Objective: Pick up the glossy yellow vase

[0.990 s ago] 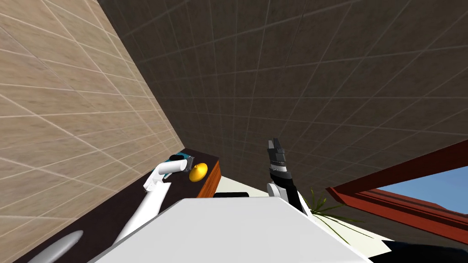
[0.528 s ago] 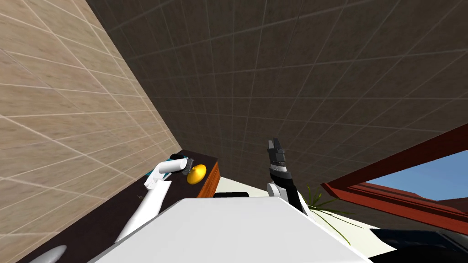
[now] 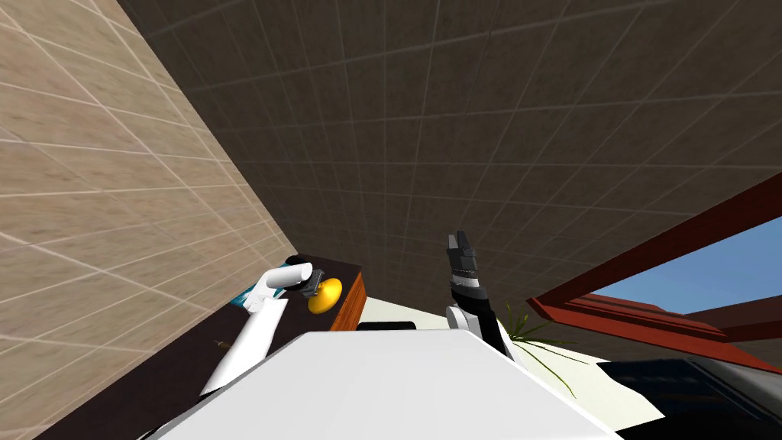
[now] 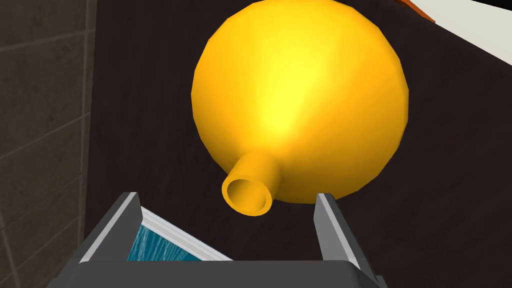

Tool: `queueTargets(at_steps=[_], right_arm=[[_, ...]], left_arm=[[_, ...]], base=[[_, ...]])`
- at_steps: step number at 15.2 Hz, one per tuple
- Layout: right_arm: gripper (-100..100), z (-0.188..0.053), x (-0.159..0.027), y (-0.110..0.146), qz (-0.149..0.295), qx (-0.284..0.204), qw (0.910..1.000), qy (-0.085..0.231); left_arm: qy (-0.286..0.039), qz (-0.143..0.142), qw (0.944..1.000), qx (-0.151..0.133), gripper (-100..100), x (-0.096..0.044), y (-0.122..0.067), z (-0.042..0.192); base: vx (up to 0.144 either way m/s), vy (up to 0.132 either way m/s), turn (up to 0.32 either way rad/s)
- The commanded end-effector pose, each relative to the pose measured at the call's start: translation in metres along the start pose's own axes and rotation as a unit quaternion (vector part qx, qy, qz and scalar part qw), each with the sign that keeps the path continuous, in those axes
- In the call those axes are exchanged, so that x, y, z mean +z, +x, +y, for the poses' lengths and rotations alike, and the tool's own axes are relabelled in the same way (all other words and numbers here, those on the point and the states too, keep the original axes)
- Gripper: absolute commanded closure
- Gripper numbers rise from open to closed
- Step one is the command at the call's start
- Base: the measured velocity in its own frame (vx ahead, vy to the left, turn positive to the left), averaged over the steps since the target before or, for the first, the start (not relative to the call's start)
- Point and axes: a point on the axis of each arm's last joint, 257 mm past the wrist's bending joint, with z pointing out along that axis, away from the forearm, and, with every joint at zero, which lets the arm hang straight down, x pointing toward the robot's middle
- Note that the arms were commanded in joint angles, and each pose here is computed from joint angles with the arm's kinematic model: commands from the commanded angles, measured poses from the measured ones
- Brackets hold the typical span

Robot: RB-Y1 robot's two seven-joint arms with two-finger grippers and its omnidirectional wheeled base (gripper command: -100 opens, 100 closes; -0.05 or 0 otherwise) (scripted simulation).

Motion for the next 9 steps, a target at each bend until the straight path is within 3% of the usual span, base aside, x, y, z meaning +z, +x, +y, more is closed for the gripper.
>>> queueTargets(at_steps=[1, 9], right_arm=[[0, 0.000, 0.000, 0.000, 0.000, 0.000, 1.0000, 0.000], [0, 0.000, 0.000, 0.000, 0.000, 0.000, 1.0000, 0.000]], left_arm=[[-0.023, 0.006, 0.9997, -0.003, -100, 0.000, 0.002, 0.009], [-0.080, 0.022, 0.9965, -0.011, -100, -0.002, 0.008, 0.032]], base=[[0.007, 0.014, -0.046], [0.007, 0.014, -0.077]])
